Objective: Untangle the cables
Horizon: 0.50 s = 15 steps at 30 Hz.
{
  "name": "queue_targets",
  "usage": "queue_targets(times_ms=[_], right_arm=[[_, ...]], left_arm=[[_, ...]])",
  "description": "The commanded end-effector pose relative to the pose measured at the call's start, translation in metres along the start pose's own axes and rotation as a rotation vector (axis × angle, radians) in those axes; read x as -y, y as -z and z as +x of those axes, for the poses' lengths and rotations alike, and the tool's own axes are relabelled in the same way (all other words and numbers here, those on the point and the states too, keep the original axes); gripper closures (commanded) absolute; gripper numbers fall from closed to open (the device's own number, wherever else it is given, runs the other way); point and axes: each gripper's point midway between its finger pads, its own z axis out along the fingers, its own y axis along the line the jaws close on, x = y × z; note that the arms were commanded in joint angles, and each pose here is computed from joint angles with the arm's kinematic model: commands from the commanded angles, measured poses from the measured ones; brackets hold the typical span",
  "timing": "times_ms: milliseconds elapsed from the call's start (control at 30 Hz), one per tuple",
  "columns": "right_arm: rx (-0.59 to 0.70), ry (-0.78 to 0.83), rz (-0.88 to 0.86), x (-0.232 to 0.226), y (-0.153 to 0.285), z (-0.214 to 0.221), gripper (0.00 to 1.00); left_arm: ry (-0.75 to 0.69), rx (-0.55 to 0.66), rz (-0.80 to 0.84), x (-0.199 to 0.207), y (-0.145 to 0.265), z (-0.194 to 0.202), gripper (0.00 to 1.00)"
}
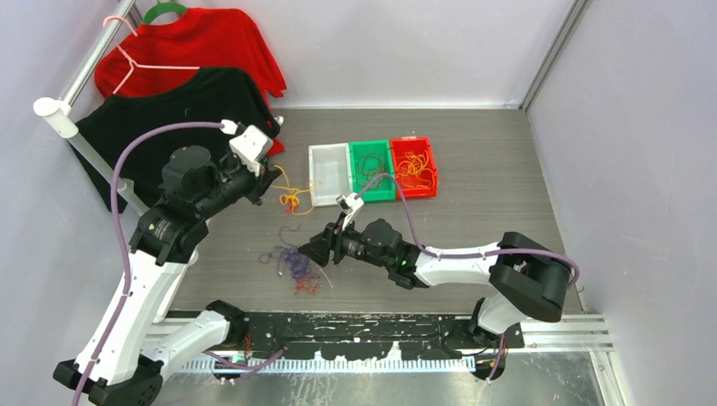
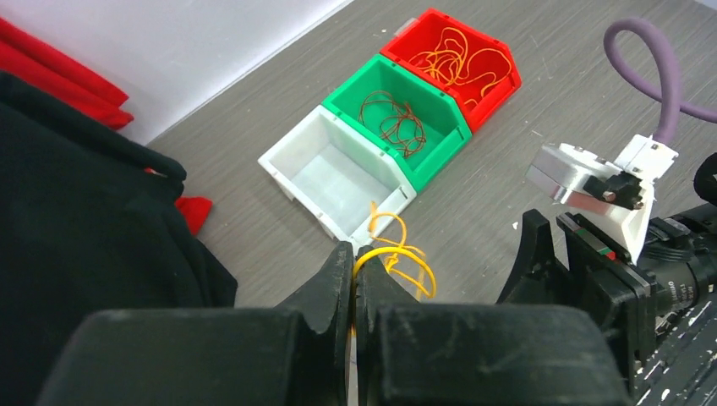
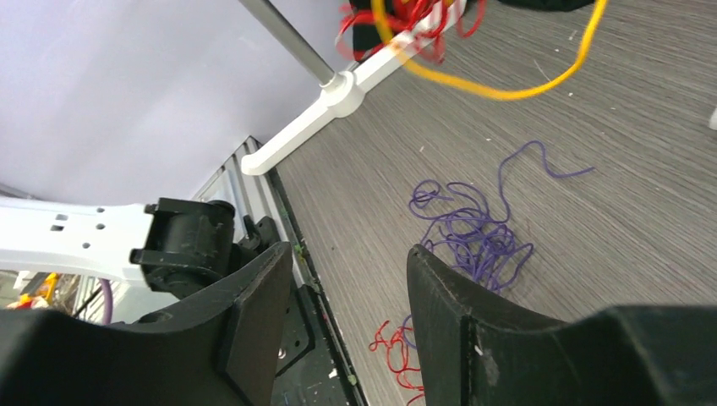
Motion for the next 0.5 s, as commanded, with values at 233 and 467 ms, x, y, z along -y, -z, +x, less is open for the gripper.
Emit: queue_targets(times_ms=[233,467], right_arm=[[-0.087,0.098,0.112,0.021,0.031,0.029,0.43],[-0.323,0.165,0.168,0.032,0.043,0.092,0.44]], left_arm=[[0.033,-0.125,-0.091,-0.009,0.002,0.052,1.0],[-0.082,-0.221,-0.13,-0.023,-0.01,0.083,1.0]])
